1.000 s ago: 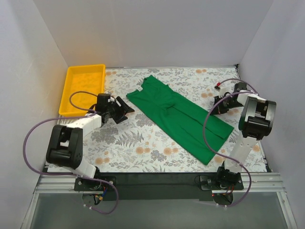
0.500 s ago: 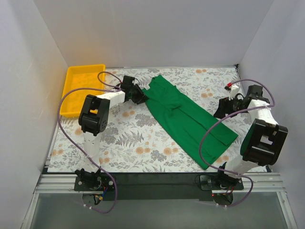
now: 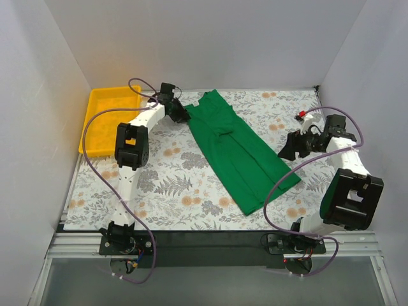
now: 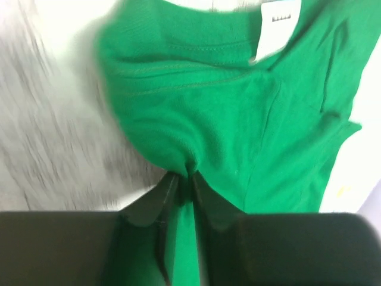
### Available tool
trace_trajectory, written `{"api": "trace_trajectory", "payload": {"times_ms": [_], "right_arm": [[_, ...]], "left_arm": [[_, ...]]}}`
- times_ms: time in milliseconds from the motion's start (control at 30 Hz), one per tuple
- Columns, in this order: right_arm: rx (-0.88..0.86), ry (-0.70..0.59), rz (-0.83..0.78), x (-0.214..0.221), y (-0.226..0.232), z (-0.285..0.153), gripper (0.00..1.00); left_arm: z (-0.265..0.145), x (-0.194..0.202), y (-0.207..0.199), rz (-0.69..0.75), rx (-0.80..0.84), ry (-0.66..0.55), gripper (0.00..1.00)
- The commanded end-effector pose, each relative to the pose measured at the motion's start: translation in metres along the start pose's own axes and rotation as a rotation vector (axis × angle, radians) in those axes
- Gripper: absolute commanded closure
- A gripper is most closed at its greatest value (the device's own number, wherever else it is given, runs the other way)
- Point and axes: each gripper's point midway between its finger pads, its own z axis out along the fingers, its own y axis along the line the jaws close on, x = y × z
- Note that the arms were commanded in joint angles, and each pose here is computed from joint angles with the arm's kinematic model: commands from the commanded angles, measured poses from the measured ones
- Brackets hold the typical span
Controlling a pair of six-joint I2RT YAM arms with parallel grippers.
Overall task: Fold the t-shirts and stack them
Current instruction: Fold the tshirt
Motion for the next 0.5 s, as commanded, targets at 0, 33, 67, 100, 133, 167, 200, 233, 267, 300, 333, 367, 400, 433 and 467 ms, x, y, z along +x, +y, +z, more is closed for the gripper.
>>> {"api": "trace_trajectory", "payload": {"times_ms": [0,33,67,100,133,167,200,233,267,300,333,367,400,433,467], "right_arm": [[-0.078,0.017,-0.047,-0.001,0.024,0.017,0.22],[-0.091,0.026,-0.083,-0.001,0.029,0.021,0.22],[-0.119,0.047,-0.126,0.000,0.042,0.029,0.21],[-0.135,0.055,-0.158,0.001,0.050,0.032,0.21],[-0.156,0.063,-0.199,0.001,0.058,0.036,0.20],[-0.201,0.074,-0.288,0.002,0.074,0.043,0.18],[-0.226,0.081,-0.351,0.003,0.086,0.047,0.17],[-0.250,0.096,-0.404,0.006,0.096,0.051,0.15],[-0.285,0.134,-0.521,0.013,0.115,0.061,0.13],[-0.295,0.154,-0.579,0.016,0.125,0.065,0.11],[-0.305,0.174,-0.630,0.020,0.133,0.072,0.10],[-0.298,0.222,-0.724,0.026,0.150,0.084,0.09],[-0.278,0.254,-0.726,0.031,0.157,0.093,0.07],[-0.252,0.275,-0.745,0.034,0.162,0.101,0.08],[-0.176,0.282,-0.829,0.031,0.169,0.115,0.08]], "left_arm": [[-0.008,-0.042,0.032,-0.015,-0.064,0.027,0.77],[-0.008,-0.046,0.036,-0.012,-0.061,0.037,0.64],[-0.016,-0.050,0.030,0.023,-0.038,0.032,0.58],[-0.023,-0.049,0.030,0.045,-0.033,0.031,0.54],[-0.029,-0.047,0.031,0.064,-0.037,0.021,0.48],[-0.067,-0.071,0.001,0.130,0.041,-0.086,0.46],[-0.083,-0.076,-0.004,0.154,0.051,-0.129,0.44],[-0.085,-0.066,0.022,0.161,-0.030,-0.149,0.43],[-0.109,-0.080,0.011,0.206,-0.006,-0.235,0.42],[-0.158,-0.091,-0.006,0.232,0.023,-0.337,0.41],[-0.169,-0.080,0.011,0.245,-0.008,-0.358,0.40],[-0.188,-0.079,0.012,0.266,-0.003,-0.406,0.36],[-0.244,-0.089,-0.010,0.305,0.068,-0.536,0.33],[-0.261,-0.086,-0.008,0.309,0.079,-0.569,0.29],[-0.258,-0.065,0.008,0.316,0.083,-0.536,0.25]]}}
